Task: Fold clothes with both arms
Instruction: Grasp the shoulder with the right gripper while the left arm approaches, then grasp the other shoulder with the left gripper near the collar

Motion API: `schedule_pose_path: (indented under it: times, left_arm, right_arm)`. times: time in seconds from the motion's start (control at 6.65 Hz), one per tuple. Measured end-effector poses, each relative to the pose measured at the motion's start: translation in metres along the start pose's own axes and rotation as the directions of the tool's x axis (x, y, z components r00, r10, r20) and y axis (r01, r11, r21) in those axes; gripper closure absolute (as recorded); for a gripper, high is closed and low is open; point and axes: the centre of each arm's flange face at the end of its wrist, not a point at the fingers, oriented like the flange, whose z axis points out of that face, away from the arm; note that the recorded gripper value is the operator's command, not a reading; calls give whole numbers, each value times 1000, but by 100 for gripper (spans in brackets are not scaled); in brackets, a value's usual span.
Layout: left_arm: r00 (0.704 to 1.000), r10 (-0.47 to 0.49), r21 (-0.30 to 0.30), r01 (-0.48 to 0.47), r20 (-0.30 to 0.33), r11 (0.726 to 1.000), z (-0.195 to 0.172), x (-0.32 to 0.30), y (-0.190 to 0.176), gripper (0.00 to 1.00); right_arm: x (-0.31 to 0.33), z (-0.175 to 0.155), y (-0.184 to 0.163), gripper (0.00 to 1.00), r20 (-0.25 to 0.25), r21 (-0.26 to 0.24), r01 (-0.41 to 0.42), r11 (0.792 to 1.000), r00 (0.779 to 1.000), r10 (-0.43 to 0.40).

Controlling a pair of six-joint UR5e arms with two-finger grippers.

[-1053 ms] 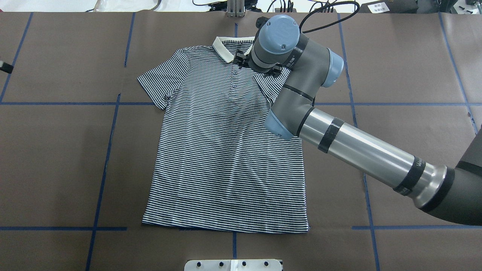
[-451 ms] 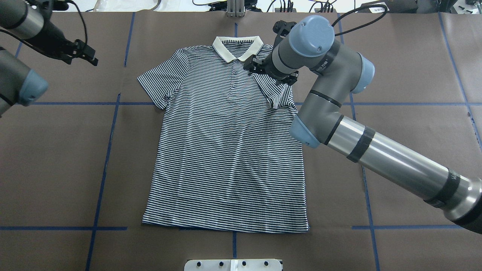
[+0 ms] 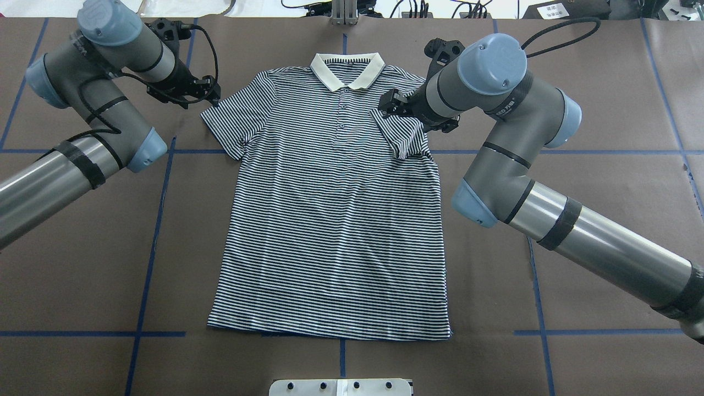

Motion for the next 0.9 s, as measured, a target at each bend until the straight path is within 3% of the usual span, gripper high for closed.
schedule_pose_path:
  times: [0.15, 0.3, 0.9]
  left_arm:
    - [1000, 0, 10, 0, 23, 1000, 10, 2, 5, 37]
    - [999, 2, 16, -2, 36, 1000, 15, 1, 7, 99]
    - [999, -5, 21, 4, 39, 1000, 13, 13, 4, 100]
  right_arm:
    - [1, -1, -2, 0, -1, 2, -1, 1000, 1000, 1]
    - [2, -1, -2, 0, -2, 3, -1, 1000, 1000, 1]
    - [6, 0, -6, 0, -9, 8, -6, 1000, 1000, 6]
